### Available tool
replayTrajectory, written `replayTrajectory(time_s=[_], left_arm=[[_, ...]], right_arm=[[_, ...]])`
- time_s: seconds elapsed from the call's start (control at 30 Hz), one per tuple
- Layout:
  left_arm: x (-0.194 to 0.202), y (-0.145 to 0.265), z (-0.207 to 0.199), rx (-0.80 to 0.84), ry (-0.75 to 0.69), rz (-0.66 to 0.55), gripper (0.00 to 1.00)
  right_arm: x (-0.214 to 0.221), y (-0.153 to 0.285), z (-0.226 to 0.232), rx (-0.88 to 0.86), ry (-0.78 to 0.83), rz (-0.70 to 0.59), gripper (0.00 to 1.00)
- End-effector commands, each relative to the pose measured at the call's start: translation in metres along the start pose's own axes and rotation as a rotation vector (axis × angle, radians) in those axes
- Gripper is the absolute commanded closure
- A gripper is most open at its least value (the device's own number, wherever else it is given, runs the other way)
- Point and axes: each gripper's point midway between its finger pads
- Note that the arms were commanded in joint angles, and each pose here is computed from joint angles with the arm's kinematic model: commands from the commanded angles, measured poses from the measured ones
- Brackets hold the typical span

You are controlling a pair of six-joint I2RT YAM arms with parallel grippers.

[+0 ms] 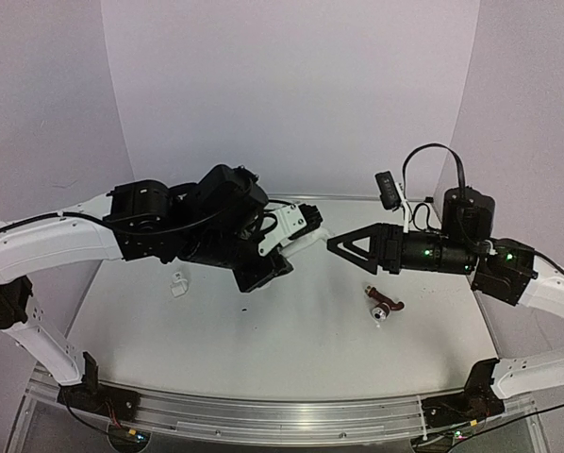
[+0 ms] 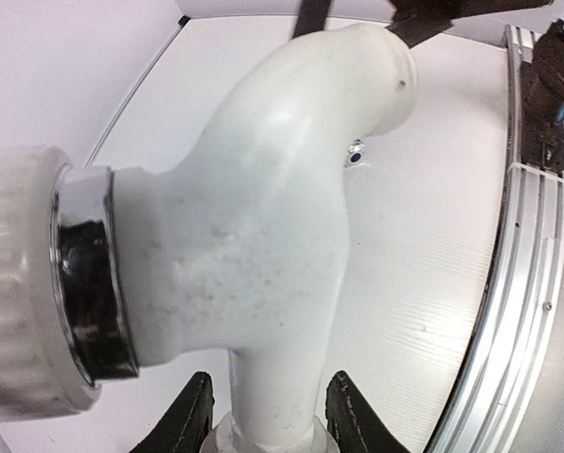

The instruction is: Install the water faucets

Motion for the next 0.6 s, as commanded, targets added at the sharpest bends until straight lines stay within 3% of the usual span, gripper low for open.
replayTrajectory(time_s=[0.0,0.27,0.47,0.57], left_arm=[[0.002,0.007,0.050,-0.103,0.136,-0.044,0.87],[0.055,-0.031,0.120,-0.158,0.343,0.077,0.80],[0.103,-0.073,0.177,-0.150,0.554,0.133,0.80],[0.119,-0.099,0.187,-0.110,0.599,0.149,0.80]], right_arm=[[-0.007,0.021,-0.023,0.066,-0.037,-0.057,0.08],[-0.032,0.044,-0.039,0.150,0.025,-0.179,0.02],[-0.025,0.047,-0.052,0.195,0.105,-0.173,0.02],[-0.024,0.049,-0.057,0.222,0.157,-0.170,0.02]])
Point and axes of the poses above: each gripper's point midway between its finger pads, its own y axis back along the fingers, its own z axis along the line the jaws close on, x = y × z, and after that the axes turned 6 degrees about -y, right-handed
